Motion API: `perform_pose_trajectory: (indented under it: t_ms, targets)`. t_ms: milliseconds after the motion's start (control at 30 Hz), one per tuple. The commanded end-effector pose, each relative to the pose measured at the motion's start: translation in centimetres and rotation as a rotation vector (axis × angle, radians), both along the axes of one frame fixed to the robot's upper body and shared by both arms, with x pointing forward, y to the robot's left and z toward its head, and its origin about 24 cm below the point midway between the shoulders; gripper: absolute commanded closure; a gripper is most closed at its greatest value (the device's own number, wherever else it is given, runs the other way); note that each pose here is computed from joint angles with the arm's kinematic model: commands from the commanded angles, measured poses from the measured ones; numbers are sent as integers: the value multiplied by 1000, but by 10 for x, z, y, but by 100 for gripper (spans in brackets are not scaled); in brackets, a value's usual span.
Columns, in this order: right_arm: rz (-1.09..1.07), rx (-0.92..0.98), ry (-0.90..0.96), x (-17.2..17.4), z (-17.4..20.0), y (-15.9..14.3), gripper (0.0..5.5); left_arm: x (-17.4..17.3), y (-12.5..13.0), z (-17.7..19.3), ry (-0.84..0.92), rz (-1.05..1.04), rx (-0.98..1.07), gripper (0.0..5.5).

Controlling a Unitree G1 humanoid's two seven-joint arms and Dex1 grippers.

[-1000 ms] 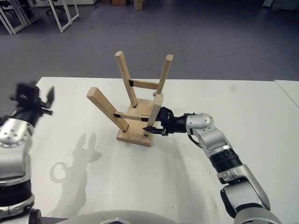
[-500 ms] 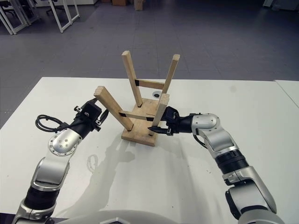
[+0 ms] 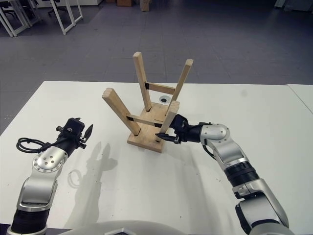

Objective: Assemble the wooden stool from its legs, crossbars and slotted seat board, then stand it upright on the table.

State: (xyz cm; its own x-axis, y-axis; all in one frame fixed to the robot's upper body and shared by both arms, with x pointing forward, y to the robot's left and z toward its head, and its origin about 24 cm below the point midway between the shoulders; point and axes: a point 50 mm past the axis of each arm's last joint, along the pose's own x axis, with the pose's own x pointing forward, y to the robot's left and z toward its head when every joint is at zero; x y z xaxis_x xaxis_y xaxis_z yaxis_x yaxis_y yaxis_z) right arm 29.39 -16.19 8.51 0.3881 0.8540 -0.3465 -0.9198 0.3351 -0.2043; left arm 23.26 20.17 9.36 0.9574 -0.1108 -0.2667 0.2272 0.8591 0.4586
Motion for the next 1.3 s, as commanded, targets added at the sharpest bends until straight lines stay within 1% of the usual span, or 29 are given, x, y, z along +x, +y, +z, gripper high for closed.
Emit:
perform_pose_trajectory:
  t_ms: [33, 133, 200, 233, 333, 433, 500, 567, 633, 700, 767, 933, 1000, 1100, 1200, 1300]
  targets:
    - [-96, -105, 26, 2, 4, -14, 312, -1, -2, -5, 25, 8, -33, 301]
    - [-83, 6, -39, 8, 31, -2, 265, -2, -4, -7, 33, 3, -53, 301]
    - [-80, 34, -39, 9, 37, 2, 229, -2, -7, -9, 41, -12, -61, 301]
    - [-77, 4, -33, 8, 33, -1, 204, -1, -8, -10, 52, -22, -60, 301]
    - [-56, -152, 27, -2, 14, -18, 204, 6, -17, -14, 87, -74, -51, 301]
    - [-21, -279, 84, -10, 2, -38, 204, 22, -28, -14, 85, -117, -36, 301]
    - [-48, -312, 90, -5, 3, -51, 204, 36, -33, -14, 83, -136, -23, 301]
    - [-137, -316, 72, 10, -1, -56, 204, 47, -38, -20, 95, -138, -10, 301]
    - [-239, -285, 67, 27, -10, -53, 204, 55, -41, -30, 134, -135, 9, 301]
    - [-322, -242, 73, 40, -22, -43, 204, 61, -44, -43, 190, -134, 23, 301]
    - [-363, -216, 81, 49, -34, -26, 204, 66, -51, -53, 241, -157, 25, 301]
    - [-413, -203, 77, 62, -48, 4, 204, 68, -75, -50, 303, -247, -96, 301]
    - [-415, -185, 76, 65, -48, 11, 204, 66, -84, -46, 321, -292, -140, 301]
    - [-452, -137, 51, 74, -40, 24, 204, 57, -91, -36, 348, -332, -208, 301]
    - [-549, -107, 27, 83, -31, 16, 204, 53, -87, -30, 347, -325, -209, 301]
    - [-747, -57, 1, 92, -14, -15, 204, 50, -76, -29, 335, -287, -185, 301]
